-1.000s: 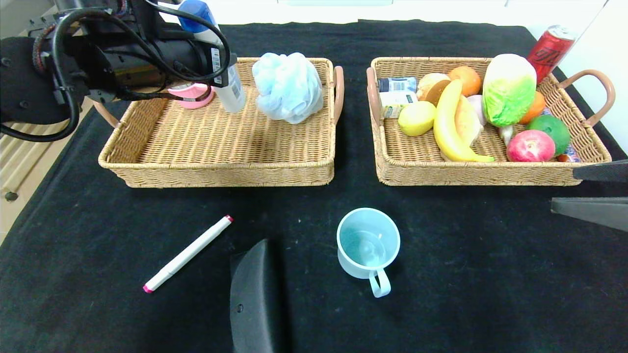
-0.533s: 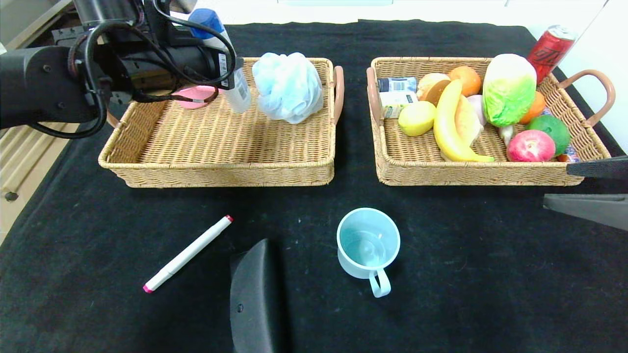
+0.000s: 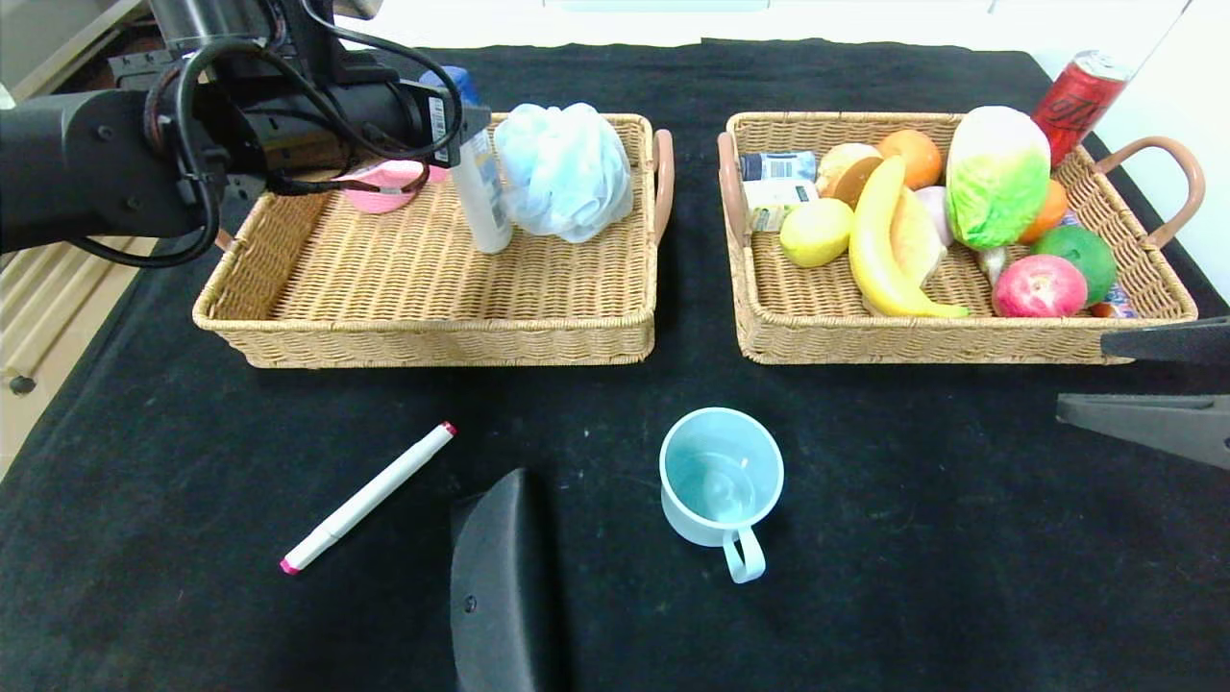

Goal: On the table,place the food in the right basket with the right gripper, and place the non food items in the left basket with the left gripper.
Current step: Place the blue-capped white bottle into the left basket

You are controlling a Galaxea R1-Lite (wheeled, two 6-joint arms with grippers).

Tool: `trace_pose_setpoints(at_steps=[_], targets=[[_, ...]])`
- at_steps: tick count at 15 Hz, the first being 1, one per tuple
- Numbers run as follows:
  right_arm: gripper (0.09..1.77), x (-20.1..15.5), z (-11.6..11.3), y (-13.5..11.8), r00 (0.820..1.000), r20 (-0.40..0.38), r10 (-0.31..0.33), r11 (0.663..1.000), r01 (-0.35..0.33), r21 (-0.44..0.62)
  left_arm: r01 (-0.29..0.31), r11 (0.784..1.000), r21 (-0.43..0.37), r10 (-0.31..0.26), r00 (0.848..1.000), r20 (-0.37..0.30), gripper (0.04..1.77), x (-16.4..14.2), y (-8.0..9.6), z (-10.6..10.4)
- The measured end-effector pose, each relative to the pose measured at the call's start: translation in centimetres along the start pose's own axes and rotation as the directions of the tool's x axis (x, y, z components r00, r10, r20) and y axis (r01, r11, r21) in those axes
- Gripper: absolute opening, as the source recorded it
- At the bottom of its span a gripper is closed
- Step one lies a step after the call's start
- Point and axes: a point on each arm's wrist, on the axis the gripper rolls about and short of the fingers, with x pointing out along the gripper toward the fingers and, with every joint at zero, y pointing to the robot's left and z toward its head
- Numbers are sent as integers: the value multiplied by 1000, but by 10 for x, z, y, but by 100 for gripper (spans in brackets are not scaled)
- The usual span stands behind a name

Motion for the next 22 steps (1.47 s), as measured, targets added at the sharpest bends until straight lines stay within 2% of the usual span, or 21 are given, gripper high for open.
trace_pose_setpoints(at_steps=[3,7,14,18,22], targets=[[171,-1,0,0,1000,2,-1,1000,1,-1,-9,1000,0,9,1000,-4,131,1,0,-1],[171,-1,1,1,1000,4,-1,1000,1,-2,-9,1000,2,9,1000,-2,147,-6,0,6],[171,0,1,0,1000,2,-2,1000,2,-1,-16,1000,-2,16,1000,5,161,-50,-1,41],[171,0,1,0,1000,1,-2,1000,2,-1,-13,1000,1,14,999,-40,165,-85,-21,62],[171,0,1,0,1000,2,-4,1000,4,-1,3,1000,9,-2,988,-157,168,-116,-38,68]])
